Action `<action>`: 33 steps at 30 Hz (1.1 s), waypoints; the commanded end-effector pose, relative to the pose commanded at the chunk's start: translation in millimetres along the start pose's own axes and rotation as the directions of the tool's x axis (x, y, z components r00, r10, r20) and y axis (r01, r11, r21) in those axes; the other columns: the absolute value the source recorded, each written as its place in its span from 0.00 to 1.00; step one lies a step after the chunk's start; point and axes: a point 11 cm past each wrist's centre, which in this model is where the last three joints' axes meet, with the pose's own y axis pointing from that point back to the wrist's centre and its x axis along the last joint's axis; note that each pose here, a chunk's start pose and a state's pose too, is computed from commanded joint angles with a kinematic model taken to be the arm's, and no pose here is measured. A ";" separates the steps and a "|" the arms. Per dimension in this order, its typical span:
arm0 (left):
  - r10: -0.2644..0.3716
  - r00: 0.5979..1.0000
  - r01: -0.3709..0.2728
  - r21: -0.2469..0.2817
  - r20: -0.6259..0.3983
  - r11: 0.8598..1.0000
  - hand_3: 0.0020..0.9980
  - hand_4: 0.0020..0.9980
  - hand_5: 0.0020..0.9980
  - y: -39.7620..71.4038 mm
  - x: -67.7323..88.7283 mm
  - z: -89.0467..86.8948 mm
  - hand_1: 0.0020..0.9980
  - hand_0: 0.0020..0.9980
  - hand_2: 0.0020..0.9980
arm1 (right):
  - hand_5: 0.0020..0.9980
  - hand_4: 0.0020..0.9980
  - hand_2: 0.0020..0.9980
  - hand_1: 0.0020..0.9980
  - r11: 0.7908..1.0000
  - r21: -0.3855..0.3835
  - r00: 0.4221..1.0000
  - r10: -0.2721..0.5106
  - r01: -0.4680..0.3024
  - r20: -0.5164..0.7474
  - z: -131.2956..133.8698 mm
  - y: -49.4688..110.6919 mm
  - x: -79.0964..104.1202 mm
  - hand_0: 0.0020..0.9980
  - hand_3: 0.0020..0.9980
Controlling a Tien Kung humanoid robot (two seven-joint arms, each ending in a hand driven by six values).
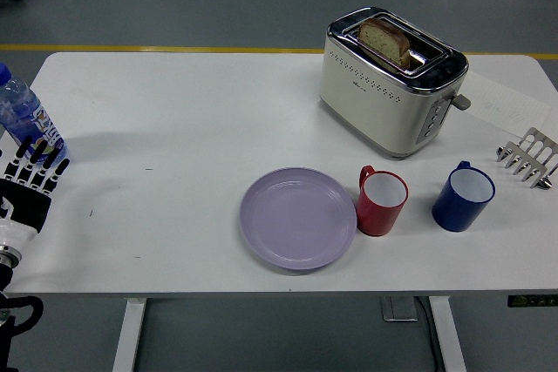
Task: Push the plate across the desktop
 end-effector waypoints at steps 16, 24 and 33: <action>0.008 1.000 -0.008 0.010 0.002 1.000 0.70 0.54 1.00 1.8 4.0 -2.7 0.66 0.55 0.67 | 0.25 0.21 0.60 0.48 1.000 -0.013 1.000 -0.002 0.002 -0.002 6.6 -1.4 -1.0 0.52 0.54; 0.009 1.000 -0.009 0.003 0.002 1.000 0.69 0.54 1.00 2.2 4.8 -0.2 0.66 0.55 0.66 | 0.25 0.21 0.60 0.48 1.000 -0.005 1.000 -0.001 0.001 -0.004 3.7 -0.9 -0.5 0.52 0.54; 0.011 1.000 -0.011 -0.014 -0.004 1.000 0.70 0.54 1.00 2.3 5.8 5.0 0.66 0.56 0.66 | 0.25 0.21 0.60 0.48 1.000 0.005 1.000 -0.007 0.007 0.000 -1.8 0.6 -2.2 0.52 0.54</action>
